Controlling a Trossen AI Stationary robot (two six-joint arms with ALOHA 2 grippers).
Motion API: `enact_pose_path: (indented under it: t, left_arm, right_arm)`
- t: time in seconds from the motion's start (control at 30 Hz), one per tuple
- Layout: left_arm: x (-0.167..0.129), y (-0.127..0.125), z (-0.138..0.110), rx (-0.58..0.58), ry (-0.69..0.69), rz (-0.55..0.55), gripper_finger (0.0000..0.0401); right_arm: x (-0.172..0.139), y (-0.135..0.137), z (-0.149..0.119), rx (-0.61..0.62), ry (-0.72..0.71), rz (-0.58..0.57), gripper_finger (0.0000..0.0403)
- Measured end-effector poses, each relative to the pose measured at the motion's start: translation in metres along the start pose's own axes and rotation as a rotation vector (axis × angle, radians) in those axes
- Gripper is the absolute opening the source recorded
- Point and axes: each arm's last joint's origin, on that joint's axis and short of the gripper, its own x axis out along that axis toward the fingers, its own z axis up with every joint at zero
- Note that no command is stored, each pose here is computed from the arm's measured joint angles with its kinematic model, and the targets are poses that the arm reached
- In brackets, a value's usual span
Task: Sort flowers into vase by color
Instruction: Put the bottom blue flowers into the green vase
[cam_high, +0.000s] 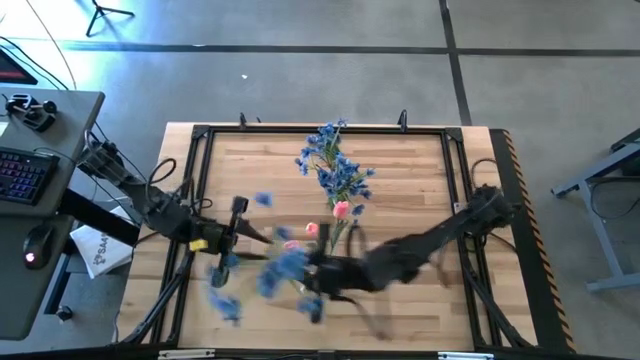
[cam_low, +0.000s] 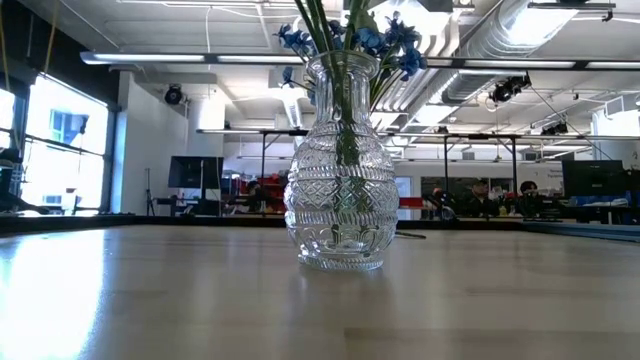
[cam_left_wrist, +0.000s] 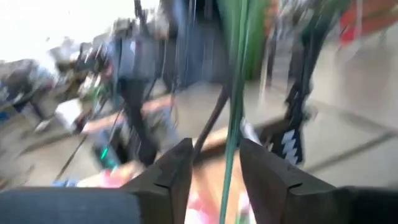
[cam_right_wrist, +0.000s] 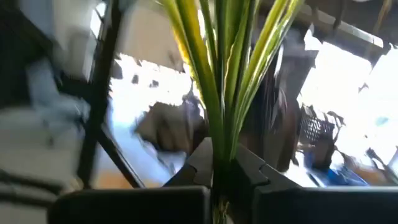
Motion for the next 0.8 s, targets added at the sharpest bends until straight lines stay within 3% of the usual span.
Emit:
enact_pose_path:
  t: [0.1,0.23,0.4,0.5,0.63,0.8]
  left_arm:
    - [-0.014,0.0,0.002,0.011,0.037,0.063,0.0144]
    - [-0.034,0.001,0.007,-0.009,0.066,0.144,0.0153]
    - [-0.043,-0.007,0.0,-0.002,0.144,0.127,0.0154]
    - [-0.046,-0.011,-0.005,-0.013,0.195,0.121,0.0154]
    - [-0.045,-0.016,-0.013,-0.024,0.259,0.148,0.0154]
    - [-0.042,-0.019,-0.019,-0.038,0.302,0.164,0.0154]
  right_arm:
    - [-0.013,0.0,0.012,0.011,-0.103,-0.002,0.0006]
    - [-0.024,0.011,0.002,-0.059,-0.231,-0.036,0.0005]
    - [-0.062,0.005,0.012,-0.092,-0.482,-0.17,0.0004]
    - [-0.087,0.003,0.003,-0.115,-0.557,-0.269,0.0004]
    - [-0.135,-0.018,-0.002,-0.036,-0.55,-0.441,0.0004]
    - [-0.17,-0.046,-0.031,0.058,-0.446,-0.427,0.0004]
